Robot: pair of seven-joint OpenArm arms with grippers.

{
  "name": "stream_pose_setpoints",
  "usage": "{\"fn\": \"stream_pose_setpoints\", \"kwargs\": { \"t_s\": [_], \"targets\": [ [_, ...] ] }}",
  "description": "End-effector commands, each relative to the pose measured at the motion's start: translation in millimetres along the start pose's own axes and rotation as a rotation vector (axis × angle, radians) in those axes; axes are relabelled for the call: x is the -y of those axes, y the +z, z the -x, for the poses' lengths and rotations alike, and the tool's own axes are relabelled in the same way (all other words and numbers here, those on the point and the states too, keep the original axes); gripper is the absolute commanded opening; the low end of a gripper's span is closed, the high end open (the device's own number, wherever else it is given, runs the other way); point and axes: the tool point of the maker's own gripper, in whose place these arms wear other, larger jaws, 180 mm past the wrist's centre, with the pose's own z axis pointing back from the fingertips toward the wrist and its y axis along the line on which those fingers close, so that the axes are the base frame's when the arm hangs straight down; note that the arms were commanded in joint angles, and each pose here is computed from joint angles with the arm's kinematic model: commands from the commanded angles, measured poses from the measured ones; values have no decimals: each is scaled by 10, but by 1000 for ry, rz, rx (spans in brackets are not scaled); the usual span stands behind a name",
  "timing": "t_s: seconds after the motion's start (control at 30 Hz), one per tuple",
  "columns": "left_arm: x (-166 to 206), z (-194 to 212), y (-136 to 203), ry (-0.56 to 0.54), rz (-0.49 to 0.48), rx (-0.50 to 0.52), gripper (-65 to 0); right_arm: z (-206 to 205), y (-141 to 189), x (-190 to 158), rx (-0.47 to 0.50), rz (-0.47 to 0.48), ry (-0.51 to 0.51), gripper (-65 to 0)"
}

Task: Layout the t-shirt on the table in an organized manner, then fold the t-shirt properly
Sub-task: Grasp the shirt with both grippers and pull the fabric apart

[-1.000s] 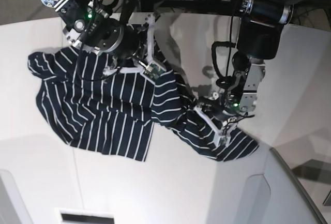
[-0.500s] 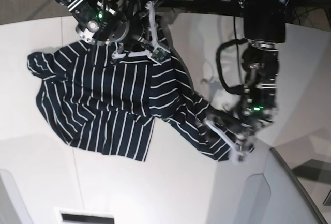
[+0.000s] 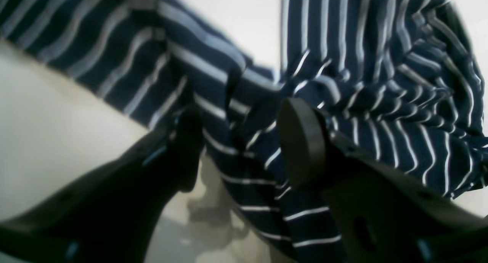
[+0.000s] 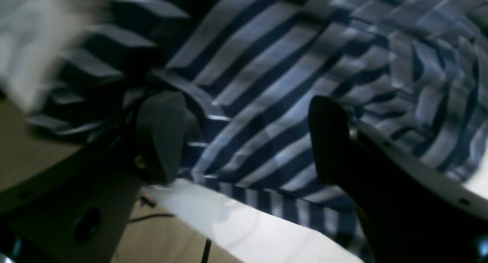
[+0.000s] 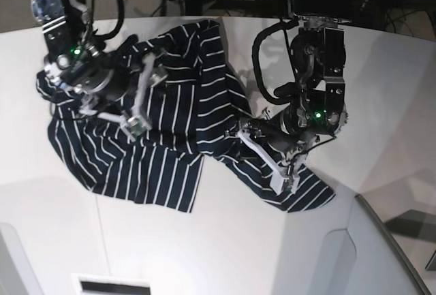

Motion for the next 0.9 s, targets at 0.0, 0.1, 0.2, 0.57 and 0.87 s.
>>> {"fn": "stream_pose_setpoints", "kwargs": {
  "t_s": [0.0,0.1,0.2,0.57,0.87],
  "targets": [
    [76,-168,-7,2,22,55,-311,-131,46,61,58,9,-2,-177],
    [81,-272,-104,7,24,121,-311,-122,74,192,63,41,-23,-177],
    [61,-363,-226,17,28,117,-311,-112,71,178,58,38,-22,-177],
    [257,-592,-520,-73,57,56,-309,-110,67,198,59,42,-28,-177],
    [188,-288,-665,-37,19,-33,-311,-112,65,201,59,42,-28,-177]
  ]
}}
